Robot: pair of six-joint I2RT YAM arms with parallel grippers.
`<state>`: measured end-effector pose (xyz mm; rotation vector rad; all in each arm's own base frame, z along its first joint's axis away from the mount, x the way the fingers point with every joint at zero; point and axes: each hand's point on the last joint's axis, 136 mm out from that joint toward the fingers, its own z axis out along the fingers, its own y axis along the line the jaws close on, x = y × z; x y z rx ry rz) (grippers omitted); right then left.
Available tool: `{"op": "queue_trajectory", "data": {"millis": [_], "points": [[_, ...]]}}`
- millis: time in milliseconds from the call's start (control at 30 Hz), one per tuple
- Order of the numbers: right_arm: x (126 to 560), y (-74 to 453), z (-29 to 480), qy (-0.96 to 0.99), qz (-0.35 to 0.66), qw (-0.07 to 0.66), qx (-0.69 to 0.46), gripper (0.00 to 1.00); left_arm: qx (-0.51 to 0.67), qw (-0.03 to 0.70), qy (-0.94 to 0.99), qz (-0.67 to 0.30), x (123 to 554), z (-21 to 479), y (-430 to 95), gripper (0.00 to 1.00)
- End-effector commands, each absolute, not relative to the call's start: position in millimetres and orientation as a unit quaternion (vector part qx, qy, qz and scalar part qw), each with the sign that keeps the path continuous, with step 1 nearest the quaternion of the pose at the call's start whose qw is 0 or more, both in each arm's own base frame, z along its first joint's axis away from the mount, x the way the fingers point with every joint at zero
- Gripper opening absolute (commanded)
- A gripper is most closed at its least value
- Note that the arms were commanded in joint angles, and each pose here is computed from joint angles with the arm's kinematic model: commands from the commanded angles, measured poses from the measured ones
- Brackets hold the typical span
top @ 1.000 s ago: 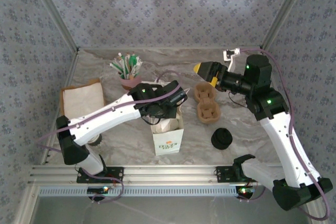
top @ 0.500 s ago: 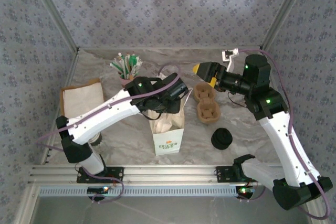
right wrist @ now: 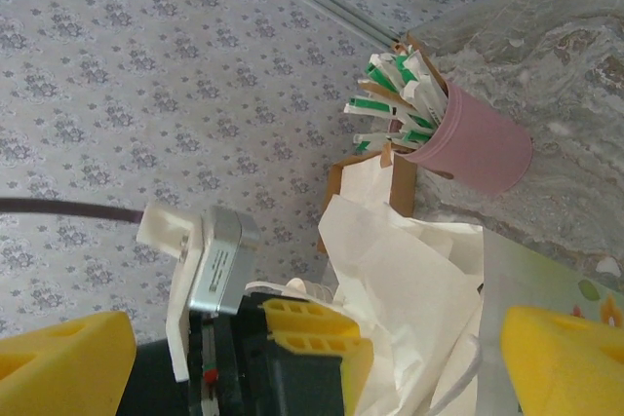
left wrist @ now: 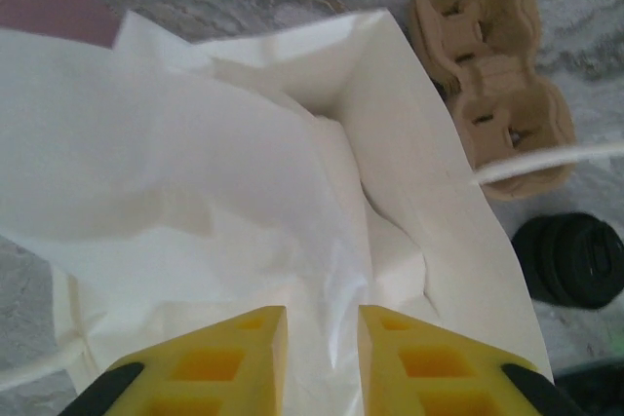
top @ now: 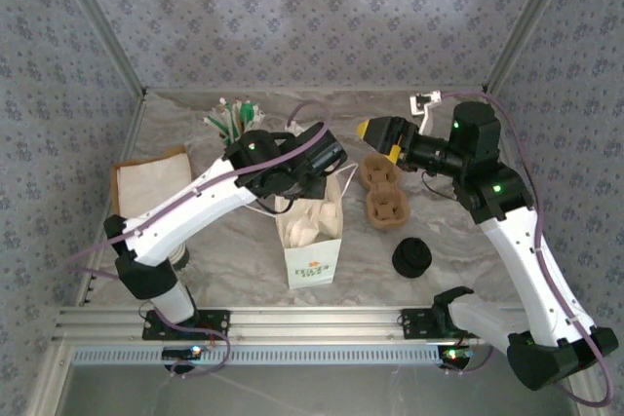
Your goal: Pack the takeout coffee
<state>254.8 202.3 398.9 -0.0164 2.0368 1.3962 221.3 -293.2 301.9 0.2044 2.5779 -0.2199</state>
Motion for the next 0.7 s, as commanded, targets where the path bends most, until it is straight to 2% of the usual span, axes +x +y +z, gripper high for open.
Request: {"op": "queue_trajectory", "data": {"millis": [0,267,333,500,667], "points": [[254,207,398,0.776,0.535,0.332,-0.025,0.98,0.083,0.293,0.952,-0.033,234,309,-280,0.23],[256,208,392,0.779,0.533,0.329,-0.025,0.98,0.080,0.301,0.949,0.041,246,302,-263,0.29],[256,208,391,0.779,0.534,0.328,-0.025,0.98,0.080,0.288,0.954,0.035,246,293,-267,0.26],[256,208,390,0.780,0.534,0.326,-0.026,0.98,0.085,0.247,0.965,-0.020,239,260,-293,0.10],[255,208,389,0.780,0.534,0.326,-0.027,0.98,0.082,0.216,0.973,-0.015,236,229,-297,0.04]]}}
